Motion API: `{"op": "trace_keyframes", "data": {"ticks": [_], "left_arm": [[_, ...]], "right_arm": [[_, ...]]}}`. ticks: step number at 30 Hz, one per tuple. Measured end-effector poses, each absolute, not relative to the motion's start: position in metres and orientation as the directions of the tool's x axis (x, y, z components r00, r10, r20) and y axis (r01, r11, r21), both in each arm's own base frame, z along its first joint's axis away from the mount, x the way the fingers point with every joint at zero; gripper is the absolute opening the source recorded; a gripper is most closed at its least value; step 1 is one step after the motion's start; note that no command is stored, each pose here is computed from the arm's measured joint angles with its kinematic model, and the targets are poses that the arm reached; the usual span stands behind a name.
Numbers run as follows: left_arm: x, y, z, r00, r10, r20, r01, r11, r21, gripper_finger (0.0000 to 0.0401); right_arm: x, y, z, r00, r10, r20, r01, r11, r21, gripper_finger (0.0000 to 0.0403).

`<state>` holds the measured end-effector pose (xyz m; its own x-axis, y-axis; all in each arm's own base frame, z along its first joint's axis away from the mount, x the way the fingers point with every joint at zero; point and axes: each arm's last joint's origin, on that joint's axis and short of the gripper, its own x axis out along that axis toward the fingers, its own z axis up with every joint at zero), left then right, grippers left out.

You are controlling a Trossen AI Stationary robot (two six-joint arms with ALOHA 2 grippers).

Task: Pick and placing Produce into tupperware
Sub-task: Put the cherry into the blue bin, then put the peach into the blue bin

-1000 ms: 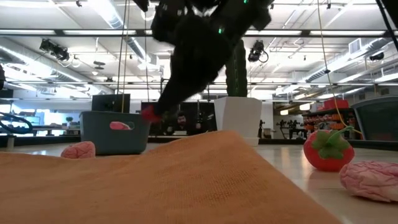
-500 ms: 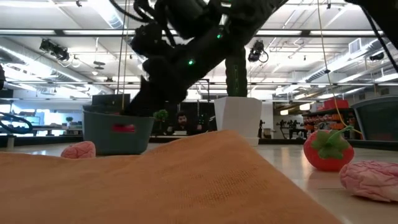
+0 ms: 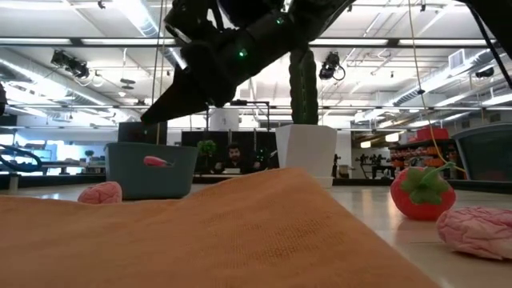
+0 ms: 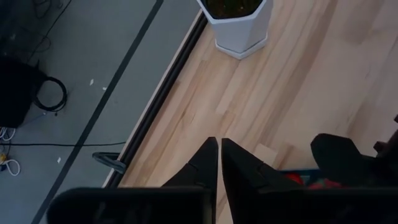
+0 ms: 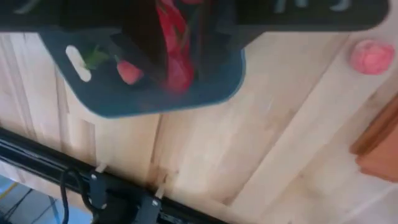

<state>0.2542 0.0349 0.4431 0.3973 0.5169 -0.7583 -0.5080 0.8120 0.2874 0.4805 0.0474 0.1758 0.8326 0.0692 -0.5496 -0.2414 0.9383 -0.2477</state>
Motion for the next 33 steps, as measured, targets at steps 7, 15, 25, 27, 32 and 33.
{"op": "trace_keyframes", "data": {"ticks": [7, 15, 25, 27, 32, 33], "left_arm": [[0.255, 0.035, 0.443, 0.401, 0.517, -0.756, -0.514, 0.810, 0.282, 0.0022], [0.252, 0.029, 0.439, 0.391, 0.417, -0.820, -0.469, 0.857, 0.213, 0.0023], [0.269, -0.037, 0.355, 0.230, 0.146, -0.962, -0.303, 0.950, 0.072, 0.0033], [0.269, -0.057, 0.329, 0.182, 0.087, -0.979, -0.228, 0.973, 0.044, 0.0031], [0.278, -0.108, 0.286, 0.345, -0.044, -0.937, -0.088, 0.993, -0.079, 0.0021], [0.282, -0.118, 0.283, 0.400, -0.095, -0.912, -0.048, 0.991, -0.125, 0.0019]], "right_arm": [[0.481, 0.036, 0.176, 0.833, -0.010, -0.553, -0.175, 0.944, -0.280, 0.0158], [0.450, 0.031, 0.229, 0.778, -0.082, -0.623, -0.129, 0.949, -0.286, 0.0158], [0.356, 0.041, 0.295, 0.519, -0.126, -0.845, 0.000, 0.989, -0.148, 0.0134], [0.338, 0.043, 0.302, 0.509, -0.186, -0.840, 0.037, 0.980, -0.194, 0.0133], [0.300, 0.042, 0.320, 0.558, -0.317, -0.767, 0.165, 0.948, -0.271, 0.0133], [0.293, 0.041, 0.323, 0.568, -0.335, -0.752, 0.197, 0.942, -0.271, 0.0133]]}}
